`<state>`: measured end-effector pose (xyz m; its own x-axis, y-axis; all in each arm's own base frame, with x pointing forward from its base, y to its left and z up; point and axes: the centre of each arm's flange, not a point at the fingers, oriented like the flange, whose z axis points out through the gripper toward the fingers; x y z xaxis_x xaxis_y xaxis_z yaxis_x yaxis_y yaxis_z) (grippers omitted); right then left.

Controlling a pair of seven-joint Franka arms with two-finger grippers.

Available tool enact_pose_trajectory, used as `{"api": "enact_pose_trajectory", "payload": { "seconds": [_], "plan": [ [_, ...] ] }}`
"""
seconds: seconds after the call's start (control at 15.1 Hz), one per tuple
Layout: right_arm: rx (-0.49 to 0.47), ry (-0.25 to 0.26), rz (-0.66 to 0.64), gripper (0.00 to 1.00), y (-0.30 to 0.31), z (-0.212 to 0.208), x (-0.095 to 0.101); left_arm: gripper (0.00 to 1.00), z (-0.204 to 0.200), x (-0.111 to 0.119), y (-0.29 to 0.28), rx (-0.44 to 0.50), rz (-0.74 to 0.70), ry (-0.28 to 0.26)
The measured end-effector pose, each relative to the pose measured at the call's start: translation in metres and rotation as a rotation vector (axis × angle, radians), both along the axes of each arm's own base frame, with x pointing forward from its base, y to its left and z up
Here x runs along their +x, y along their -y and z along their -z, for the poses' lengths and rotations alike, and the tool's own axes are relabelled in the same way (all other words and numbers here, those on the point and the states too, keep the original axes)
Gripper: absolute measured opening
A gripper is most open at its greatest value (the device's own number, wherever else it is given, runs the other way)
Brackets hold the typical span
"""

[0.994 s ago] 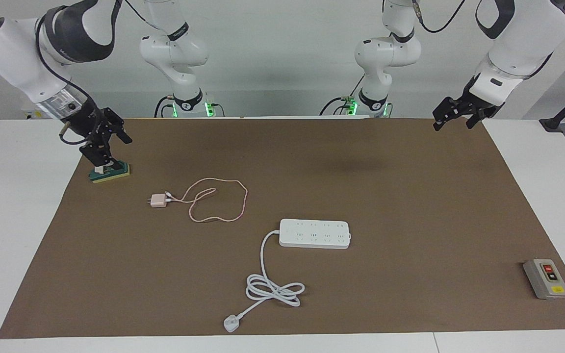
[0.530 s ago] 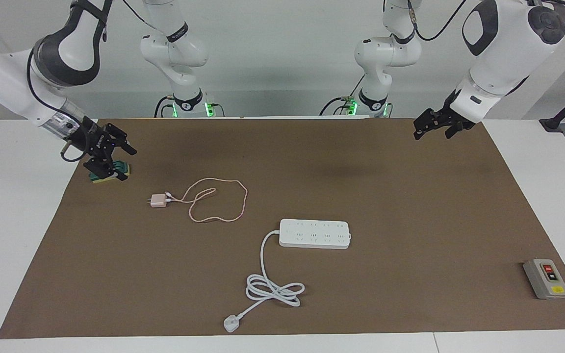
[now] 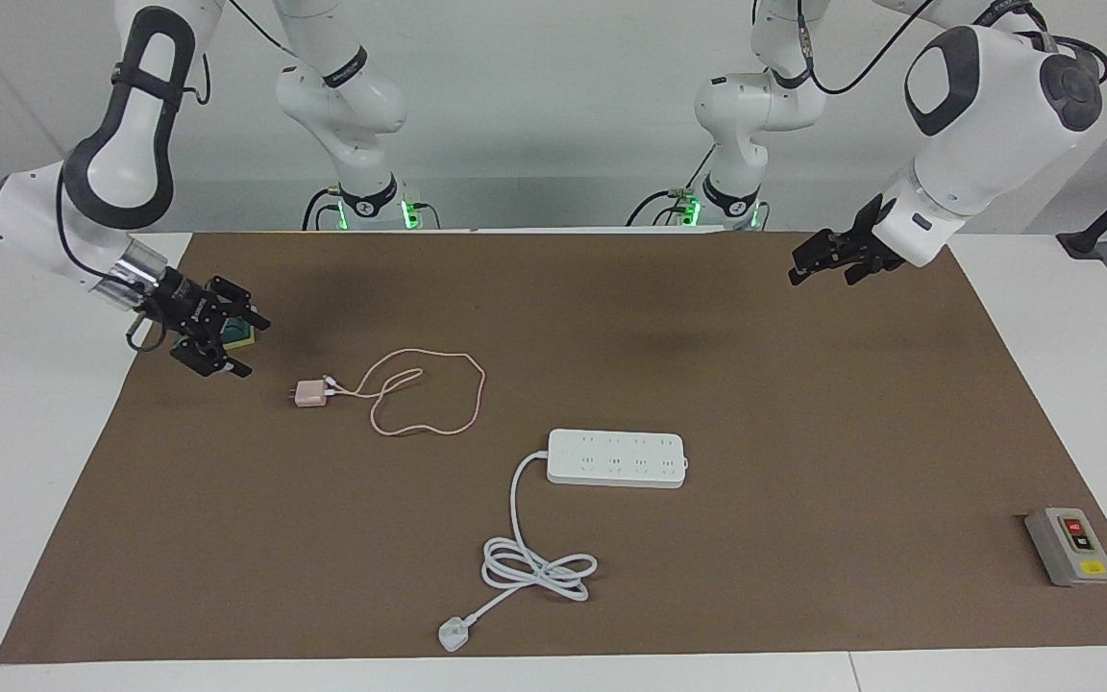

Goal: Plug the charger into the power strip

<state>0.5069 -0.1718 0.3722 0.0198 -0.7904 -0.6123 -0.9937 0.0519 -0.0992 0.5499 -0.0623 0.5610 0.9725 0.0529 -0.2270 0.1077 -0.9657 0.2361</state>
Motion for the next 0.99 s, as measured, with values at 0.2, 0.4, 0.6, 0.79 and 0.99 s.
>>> {"api": "enact_pose_trajectory", "payload": {
  "seconds": [0.2, 0.4, 0.6, 0.79, 0.99],
  "plan": [
    [0.047, 0.020, -0.025, 1.00, 0.013, 0.017, -0.009, 1.00, 0.000, 0.005, -0.009, -0.073, -0.043, 0.004],
    [0.104, 0.029, -0.082, 1.00, 0.005, 0.037, -0.013, 1.00, 0.005, 0.010, -0.002, -0.174, -0.066, -0.014],
    [0.144, 0.062, -0.139, 1.00, -0.001, 0.059, -0.019, 1.00, -0.001, 0.015, -0.021, -0.366, -0.139, -0.023],
    [0.177, 0.074, -0.180, 1.00, -0.007, 0.086, -0.019, 1.00, -0.001, 0.017, -0.041, -0.418, -0.175, -0.018],
    [0.196, 0.078, -0.188, 1.00, -0.016, 0.100, -0.008, 1.00, -0.005, 0.019, -0.035, -0.500, -0.107, 0.025]
  ]
}}
